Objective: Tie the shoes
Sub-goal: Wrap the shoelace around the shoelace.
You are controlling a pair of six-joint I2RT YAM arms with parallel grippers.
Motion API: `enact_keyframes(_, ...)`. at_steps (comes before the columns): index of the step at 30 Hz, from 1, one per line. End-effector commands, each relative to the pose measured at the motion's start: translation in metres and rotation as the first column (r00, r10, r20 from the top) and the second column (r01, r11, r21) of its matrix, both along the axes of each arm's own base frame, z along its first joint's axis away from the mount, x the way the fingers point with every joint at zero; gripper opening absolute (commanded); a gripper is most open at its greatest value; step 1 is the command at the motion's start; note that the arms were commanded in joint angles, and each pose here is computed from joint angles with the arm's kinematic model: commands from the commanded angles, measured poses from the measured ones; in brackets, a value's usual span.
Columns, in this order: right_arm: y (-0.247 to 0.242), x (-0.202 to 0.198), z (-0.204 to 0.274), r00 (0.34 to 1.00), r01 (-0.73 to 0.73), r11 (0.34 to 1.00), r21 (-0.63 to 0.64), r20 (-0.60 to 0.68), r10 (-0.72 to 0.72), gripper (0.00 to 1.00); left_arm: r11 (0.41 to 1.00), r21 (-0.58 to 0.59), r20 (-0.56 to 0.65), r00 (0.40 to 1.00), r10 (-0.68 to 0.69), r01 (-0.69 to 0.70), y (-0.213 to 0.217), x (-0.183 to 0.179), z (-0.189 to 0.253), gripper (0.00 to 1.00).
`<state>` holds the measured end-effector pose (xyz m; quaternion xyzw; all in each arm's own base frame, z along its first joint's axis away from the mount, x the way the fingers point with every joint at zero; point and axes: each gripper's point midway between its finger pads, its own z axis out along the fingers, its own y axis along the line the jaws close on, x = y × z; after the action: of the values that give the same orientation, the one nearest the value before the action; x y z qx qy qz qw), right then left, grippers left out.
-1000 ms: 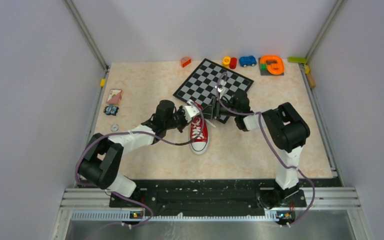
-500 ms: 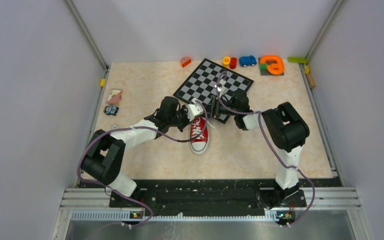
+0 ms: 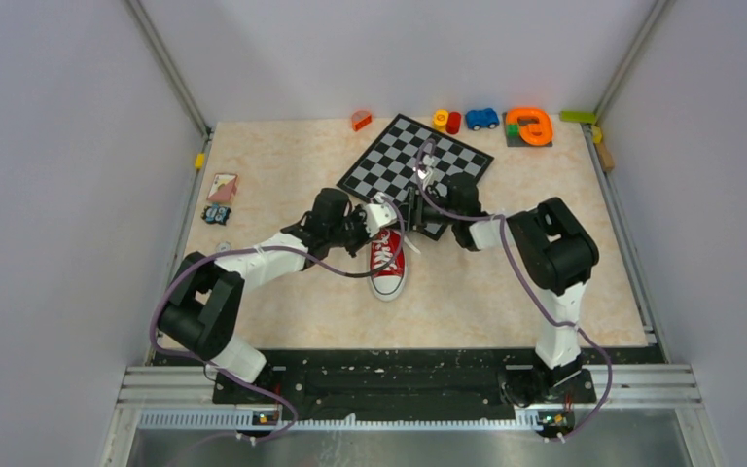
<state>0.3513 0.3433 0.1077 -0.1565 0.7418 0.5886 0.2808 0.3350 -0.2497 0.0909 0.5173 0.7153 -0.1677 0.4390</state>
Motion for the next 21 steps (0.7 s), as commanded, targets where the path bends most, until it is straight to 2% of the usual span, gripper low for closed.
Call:
enact_keyframes(1, 0.01, 0.004, 0.011, 0.996, -0.015, 1.0, -0.01, 0.084, 0.016, 0.48, 1.0, 0.002, 0.055, 0.998, -0.006, 0.006, -0.005, 0.011, 0.014, 0.0)
enact_keyframes(16, 0.016, -0.005, 0.03, 0.993, -0.063, 0.997, 0.049, 0.103, 0.057, 0.41, 0.999, 0.038, 0.061, 0.998, -0.015, 0.012, -0.006, 0.012, 0.013, 0.0)
enact_keyframes(21, 0.018, -0.008, 0.033, 0.992, -0.085, 0.993, 0.078, 0.103, 0.077, 0.34, 0.999, 0.036, 0.061, 0.998, -0.018, 0.016, -0.007, 0.011, 0.013, 0.0)
